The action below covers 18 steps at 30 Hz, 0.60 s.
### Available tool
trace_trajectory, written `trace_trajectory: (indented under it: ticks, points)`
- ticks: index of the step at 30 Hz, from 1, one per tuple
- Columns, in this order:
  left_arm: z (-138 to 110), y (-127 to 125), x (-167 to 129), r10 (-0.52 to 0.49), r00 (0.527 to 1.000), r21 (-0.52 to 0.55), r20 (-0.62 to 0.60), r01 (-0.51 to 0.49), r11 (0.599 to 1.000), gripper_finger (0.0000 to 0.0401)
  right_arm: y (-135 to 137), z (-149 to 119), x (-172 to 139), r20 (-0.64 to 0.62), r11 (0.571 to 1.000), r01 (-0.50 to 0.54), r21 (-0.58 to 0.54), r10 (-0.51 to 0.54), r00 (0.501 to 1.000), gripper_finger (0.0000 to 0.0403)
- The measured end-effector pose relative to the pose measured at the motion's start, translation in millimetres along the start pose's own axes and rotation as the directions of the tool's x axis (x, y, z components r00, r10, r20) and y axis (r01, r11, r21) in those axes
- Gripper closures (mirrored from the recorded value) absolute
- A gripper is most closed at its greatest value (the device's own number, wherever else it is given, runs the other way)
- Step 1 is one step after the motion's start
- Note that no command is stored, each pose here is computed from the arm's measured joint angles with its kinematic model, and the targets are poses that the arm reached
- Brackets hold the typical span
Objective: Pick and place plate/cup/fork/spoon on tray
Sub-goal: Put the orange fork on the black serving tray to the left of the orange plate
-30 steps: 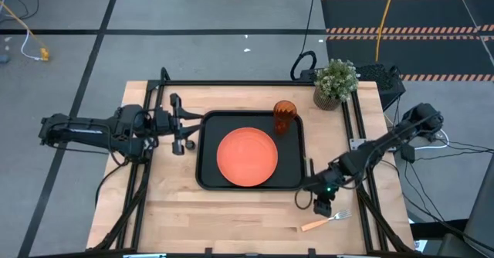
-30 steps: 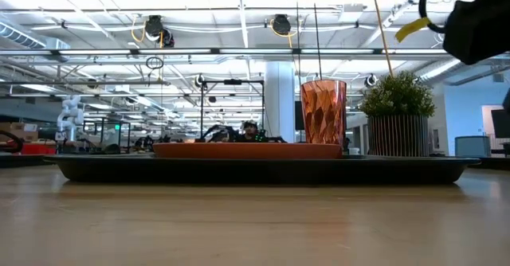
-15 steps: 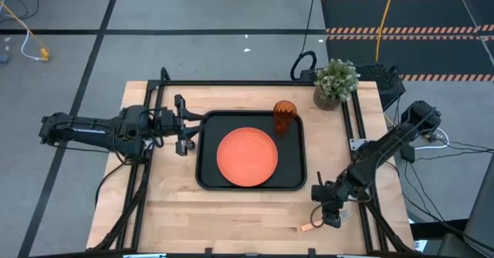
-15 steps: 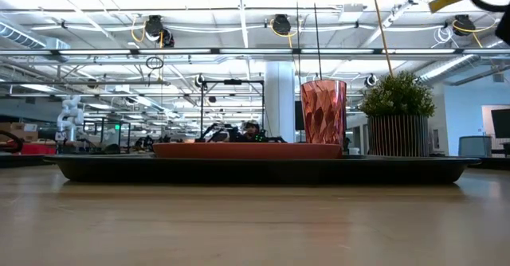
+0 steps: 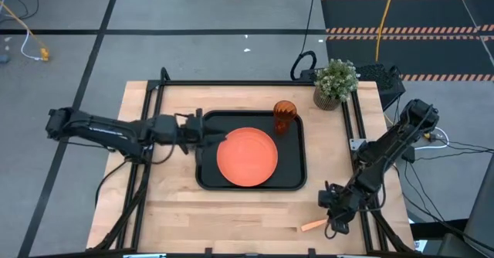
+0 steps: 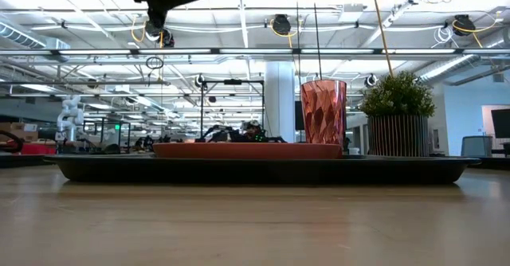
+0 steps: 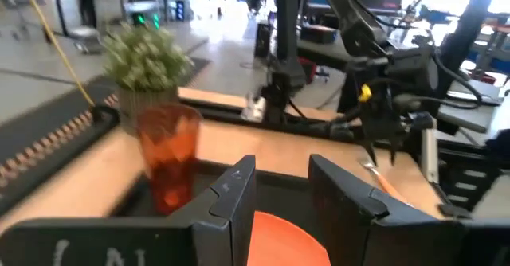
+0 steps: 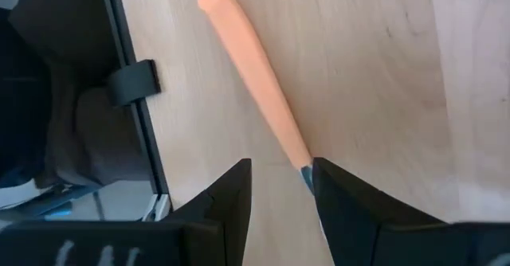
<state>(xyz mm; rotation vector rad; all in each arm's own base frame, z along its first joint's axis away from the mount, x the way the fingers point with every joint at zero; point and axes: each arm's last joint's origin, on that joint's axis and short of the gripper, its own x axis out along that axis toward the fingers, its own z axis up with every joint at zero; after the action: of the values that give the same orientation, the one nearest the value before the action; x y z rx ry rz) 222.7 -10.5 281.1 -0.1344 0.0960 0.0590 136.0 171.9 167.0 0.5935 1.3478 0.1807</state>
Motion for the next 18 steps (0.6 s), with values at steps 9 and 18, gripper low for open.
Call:
trace_trajectory:
  ticks: [9,18]
  points:
    - [-23,-23,20,-0.091,0.993,-0.032,-0.081,0.089,0.996,0.0281,-4,-12,5,-0.001,0.999,0.019,-0.051,-0.020,1.000,0.0275]
    - [-33,-35,28,-0.049,0.995,-0.080,-0.082,0.043,0.996,0.0281,-16,-20,18,0.009,0.996,-0.055,-0.068,0.056,0.998,0.0275]
